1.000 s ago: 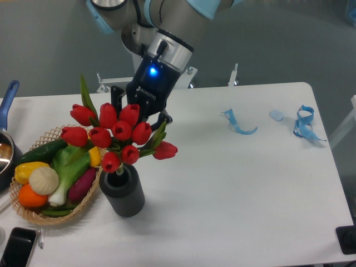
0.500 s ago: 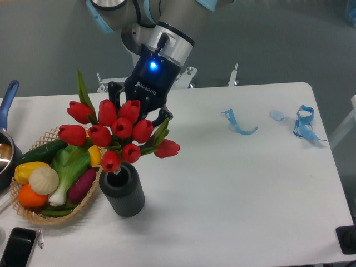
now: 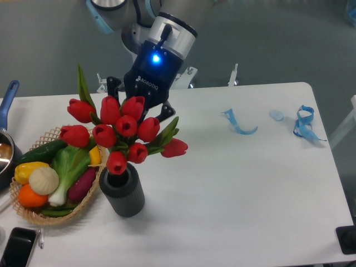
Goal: Pick up the flowers from the vase
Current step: 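Lift the gripped tulip bunch straight up out of the black vase, then carry the tulip bunch away from the vase over the table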
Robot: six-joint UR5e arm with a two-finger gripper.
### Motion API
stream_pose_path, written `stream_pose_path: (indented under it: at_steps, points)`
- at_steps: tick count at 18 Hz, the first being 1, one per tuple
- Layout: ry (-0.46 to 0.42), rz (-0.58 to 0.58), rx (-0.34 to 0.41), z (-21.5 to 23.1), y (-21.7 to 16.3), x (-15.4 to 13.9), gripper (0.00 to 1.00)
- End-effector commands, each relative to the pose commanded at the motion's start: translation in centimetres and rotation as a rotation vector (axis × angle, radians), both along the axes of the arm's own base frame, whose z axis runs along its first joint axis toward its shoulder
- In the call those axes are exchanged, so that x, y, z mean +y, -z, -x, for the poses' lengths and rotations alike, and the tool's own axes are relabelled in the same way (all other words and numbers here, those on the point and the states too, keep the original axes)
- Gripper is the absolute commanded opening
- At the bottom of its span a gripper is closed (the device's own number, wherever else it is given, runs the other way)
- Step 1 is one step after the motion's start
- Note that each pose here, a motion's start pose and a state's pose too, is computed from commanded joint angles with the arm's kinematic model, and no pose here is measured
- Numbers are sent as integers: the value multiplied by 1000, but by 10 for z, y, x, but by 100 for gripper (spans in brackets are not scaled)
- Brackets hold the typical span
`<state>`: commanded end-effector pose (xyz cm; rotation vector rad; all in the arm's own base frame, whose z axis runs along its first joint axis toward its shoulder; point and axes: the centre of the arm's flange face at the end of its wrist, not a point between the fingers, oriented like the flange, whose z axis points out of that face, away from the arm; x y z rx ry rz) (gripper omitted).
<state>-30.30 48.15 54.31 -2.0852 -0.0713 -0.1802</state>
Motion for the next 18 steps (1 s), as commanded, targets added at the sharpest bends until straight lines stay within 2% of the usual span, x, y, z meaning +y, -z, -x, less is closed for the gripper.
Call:
stream_pose_path:
  at_steps: [6,12,18]
  points:
    - [-48,-29,17,19,-27,-8,25]
    - [-87,-33,33,41,-30,-23,25]
    - [-111,-19,102,82,-14,-46,25]
